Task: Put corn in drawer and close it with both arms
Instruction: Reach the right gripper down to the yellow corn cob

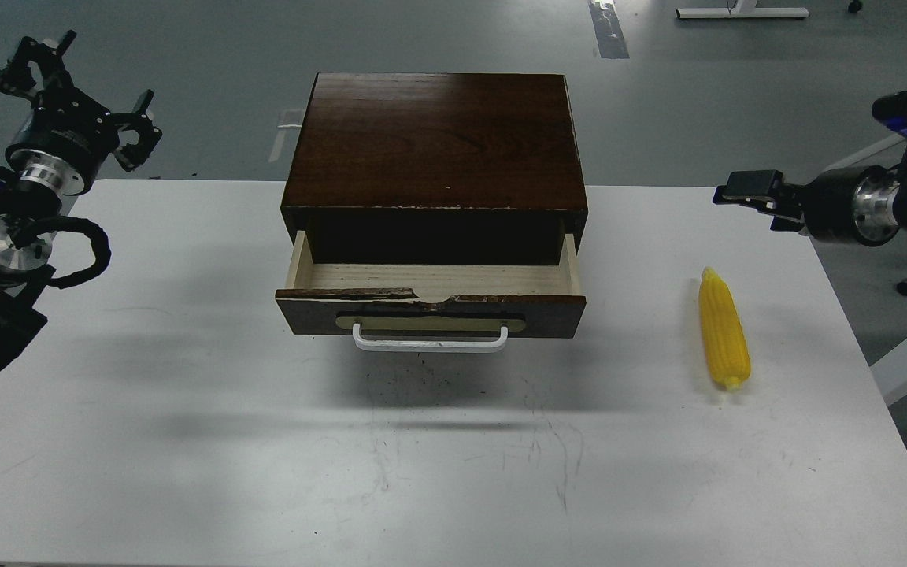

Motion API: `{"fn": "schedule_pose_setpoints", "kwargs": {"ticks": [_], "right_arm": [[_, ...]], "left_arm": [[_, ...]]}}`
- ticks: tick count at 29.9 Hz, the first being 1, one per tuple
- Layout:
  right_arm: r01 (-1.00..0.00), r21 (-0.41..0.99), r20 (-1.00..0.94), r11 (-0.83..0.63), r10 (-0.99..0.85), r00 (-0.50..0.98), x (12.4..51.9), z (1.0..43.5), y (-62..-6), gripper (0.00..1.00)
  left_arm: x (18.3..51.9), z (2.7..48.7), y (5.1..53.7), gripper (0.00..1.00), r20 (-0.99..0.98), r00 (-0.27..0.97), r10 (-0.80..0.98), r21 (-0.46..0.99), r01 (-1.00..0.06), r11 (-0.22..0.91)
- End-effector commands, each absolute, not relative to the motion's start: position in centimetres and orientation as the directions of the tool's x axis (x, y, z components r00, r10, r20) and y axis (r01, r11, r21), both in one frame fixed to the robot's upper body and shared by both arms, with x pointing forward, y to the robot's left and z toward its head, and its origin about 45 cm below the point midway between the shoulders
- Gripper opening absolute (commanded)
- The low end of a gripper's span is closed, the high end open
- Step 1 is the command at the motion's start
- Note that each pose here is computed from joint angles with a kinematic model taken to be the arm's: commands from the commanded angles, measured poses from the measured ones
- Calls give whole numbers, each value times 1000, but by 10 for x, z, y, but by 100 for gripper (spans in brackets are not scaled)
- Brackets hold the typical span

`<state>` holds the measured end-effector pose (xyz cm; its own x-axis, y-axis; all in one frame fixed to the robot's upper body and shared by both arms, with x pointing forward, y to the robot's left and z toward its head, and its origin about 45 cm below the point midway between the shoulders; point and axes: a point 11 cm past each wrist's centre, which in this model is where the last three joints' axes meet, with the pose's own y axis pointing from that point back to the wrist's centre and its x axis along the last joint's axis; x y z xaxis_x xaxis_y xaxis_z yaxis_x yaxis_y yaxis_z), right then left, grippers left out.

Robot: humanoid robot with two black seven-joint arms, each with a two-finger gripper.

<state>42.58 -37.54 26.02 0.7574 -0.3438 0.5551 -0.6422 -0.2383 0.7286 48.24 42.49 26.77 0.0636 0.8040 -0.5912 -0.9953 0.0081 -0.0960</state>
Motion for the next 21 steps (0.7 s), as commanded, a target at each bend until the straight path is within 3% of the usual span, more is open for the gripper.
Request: {"fn": "schedule_pose_setpoints", "kwargs": {"ticks": [1,13,21], "right_arm": [[-580,783,516,-226,-284,808,410,225,-371,100],[-512,851,477,-119,-235,847,383,162,-376,91],[-503,854,465,-130,-240,852,379,157,-375,90]], "left_arm": [[481,269,430,98,-588,57,807,-97,-995,0],[478,269,437,98,-580,47,814,-93,-996,-9],[478,269,437,98,-580,47,814,-89,-996,-6]]}}
